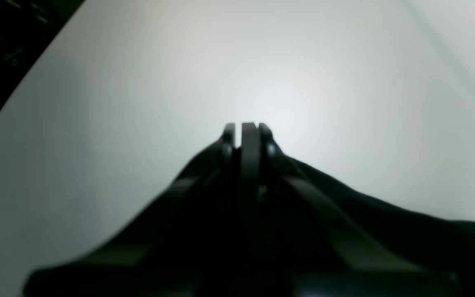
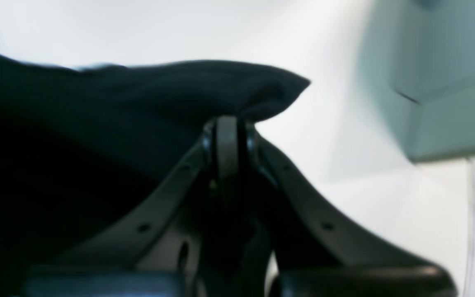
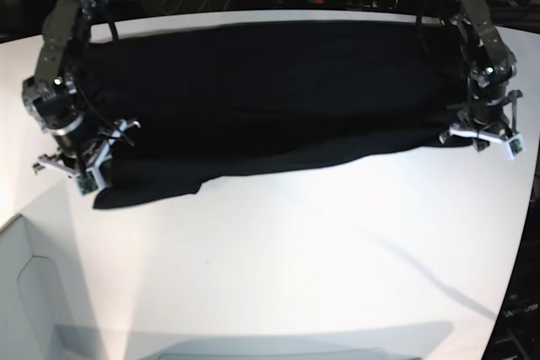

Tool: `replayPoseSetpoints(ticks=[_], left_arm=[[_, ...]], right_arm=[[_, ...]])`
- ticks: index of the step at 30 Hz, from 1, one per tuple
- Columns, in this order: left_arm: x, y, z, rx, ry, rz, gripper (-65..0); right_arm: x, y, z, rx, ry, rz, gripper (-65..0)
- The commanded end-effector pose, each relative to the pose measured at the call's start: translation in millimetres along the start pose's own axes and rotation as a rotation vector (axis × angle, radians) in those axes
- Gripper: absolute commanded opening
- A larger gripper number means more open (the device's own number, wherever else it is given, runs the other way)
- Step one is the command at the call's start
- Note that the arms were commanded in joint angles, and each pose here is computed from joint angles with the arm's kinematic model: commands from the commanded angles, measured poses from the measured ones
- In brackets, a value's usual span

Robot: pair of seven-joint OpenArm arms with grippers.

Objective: Fold the T-shirt properly
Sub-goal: 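Pull the folded shirt toward the robot base with both grippers, then hold the strip ends with both grippers and straighten it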

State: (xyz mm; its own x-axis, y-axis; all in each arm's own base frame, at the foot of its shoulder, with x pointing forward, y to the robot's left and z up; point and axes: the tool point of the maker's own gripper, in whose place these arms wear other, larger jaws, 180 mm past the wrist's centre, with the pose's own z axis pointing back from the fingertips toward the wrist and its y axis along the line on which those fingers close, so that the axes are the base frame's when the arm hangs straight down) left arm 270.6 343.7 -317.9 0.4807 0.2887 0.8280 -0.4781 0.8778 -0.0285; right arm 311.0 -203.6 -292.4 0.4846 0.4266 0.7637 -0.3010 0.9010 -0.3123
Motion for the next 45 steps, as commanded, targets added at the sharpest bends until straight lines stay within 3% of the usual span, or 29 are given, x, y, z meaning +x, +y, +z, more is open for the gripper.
replayPoseSetpoints(ticks=[1,10,13,19,25,32,45], left_arm=[[19,0,4,-0.001,-0.06,-0.012,-65.0],[36,-6,23,-0.015,-0.123,-0.048,-65.0],[30,-6,25,-0.014,-0.087,-0.052,-65.0],[24,-5,24,-0.013,-0.054,-0.052,-65.0],[19,-1,23,-0.005,-0.04,-0.056,-65.0],[25,11,24,0.022,-0.05,-0.057,-65.0],[-29,38,17,0.071,0.098,-0.065,-65.0]], right_arm=[[10,-4,9,-0.013,-0.046,0.018,-65.0],[-45,-1,35,-0.036,0.075,-0.035,-65.0],[-58,6,41,0.01,0.11,0.017,-65.0],[-87,7,55,-0.012,0.179,-0.041,-65.0],[-115,24,68,0.03,0.257,-0.044,-65.0],[-125,30,74,0.046,0.287,-0.046,-65.0],[-142,40,84,0.074,0.339,-0.047,-65.0]])
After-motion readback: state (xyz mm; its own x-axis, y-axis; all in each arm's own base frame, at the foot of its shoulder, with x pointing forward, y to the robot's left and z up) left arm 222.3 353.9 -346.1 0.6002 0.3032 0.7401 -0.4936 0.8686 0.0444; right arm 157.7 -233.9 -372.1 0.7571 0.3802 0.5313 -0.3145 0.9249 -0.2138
